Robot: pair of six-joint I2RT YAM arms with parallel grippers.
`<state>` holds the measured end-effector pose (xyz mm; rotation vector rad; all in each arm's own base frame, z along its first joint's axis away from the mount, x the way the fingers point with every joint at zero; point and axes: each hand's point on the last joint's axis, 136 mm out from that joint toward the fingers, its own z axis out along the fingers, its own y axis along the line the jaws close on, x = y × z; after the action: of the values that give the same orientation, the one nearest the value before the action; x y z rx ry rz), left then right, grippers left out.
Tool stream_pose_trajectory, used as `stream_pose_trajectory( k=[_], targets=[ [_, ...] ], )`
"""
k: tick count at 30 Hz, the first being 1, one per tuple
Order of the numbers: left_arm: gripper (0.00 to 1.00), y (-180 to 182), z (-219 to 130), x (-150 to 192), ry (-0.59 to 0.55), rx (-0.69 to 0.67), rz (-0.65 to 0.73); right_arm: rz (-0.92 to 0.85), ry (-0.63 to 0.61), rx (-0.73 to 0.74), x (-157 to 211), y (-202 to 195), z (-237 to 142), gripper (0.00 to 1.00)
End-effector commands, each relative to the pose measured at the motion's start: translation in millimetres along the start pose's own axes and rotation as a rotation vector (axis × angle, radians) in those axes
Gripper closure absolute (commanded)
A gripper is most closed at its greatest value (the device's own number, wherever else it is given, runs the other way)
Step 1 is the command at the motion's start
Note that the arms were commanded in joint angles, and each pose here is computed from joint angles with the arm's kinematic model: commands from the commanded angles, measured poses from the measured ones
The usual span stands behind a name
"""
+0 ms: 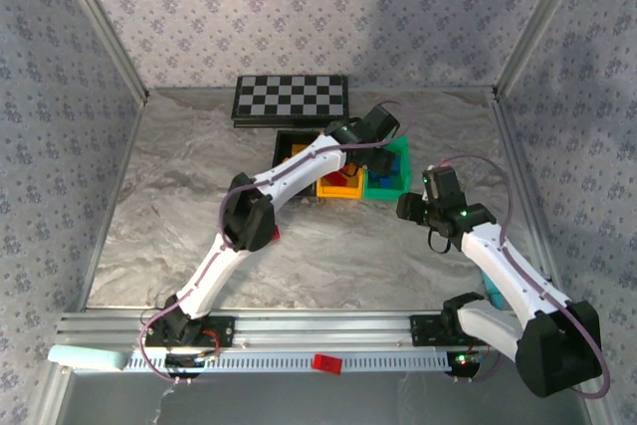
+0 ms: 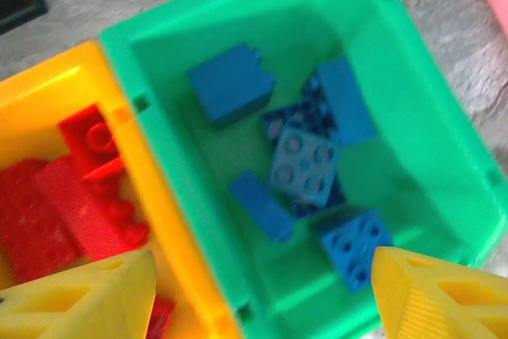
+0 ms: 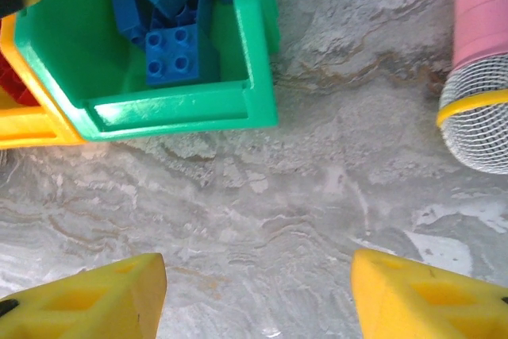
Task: Sort the legos into containers by color
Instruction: Place the lego in the container, then pick up the lego from the bottom-center of the table.
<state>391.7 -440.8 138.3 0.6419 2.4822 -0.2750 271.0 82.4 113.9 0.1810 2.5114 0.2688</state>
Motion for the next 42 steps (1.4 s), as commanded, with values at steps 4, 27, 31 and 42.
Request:
stream_pose_trajectory(
  k=[4,27,31,42],
  targets=[
    [0.29,45,-68,-13,-0.120,-0.042,-0.055,-0.035,0.028,-0.027,3,22,5,0.35],
    [0.30,232,-116,210,0.063,-0.300,-0.519,-0.488,0.173,-0.344,57,203,27,0.32],
    [0.30,245,-120,225,0.056,-0.268,-0.607,-0.698,0.220,-0.423,82,264,41,0.28],
    [0.30,266,-142,254,0.027,-0.263,-0.711,-1.030,0.336,-0.563,105,346,73,0.16]
  ],
)
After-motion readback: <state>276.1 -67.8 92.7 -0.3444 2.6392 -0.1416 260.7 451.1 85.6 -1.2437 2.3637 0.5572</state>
